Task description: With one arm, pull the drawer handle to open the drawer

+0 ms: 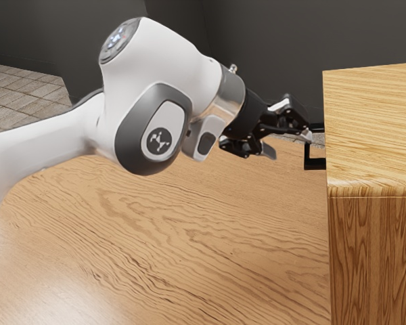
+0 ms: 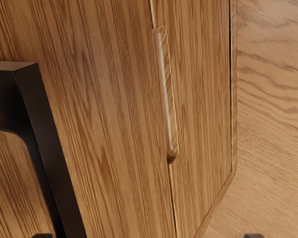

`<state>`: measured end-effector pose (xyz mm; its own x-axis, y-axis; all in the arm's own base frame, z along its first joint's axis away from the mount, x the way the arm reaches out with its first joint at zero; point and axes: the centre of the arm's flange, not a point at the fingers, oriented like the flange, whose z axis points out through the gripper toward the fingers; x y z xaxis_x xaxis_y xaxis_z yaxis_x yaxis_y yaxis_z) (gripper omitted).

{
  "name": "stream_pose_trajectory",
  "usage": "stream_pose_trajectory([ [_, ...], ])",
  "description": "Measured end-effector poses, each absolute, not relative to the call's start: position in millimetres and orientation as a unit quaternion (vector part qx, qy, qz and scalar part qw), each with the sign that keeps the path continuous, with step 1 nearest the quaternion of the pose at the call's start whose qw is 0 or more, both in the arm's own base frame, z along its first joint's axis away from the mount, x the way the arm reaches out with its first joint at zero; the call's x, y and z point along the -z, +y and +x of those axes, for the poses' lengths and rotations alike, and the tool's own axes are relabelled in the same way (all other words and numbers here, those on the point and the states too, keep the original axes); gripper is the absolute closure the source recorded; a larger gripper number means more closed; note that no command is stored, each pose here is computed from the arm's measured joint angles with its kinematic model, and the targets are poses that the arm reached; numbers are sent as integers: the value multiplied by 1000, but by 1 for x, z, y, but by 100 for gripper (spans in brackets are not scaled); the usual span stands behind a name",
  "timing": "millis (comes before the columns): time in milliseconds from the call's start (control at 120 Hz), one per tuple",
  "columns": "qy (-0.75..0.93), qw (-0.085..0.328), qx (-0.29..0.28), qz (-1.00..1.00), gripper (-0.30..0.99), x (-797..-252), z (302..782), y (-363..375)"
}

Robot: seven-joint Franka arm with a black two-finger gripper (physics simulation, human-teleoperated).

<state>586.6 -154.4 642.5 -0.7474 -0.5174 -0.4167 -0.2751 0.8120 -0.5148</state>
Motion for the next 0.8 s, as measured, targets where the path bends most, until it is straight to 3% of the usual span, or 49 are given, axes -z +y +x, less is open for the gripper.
stream_pose_trajectory([
  [800, 910, 280, 217, -216, 26, -638, 569, -150],
])
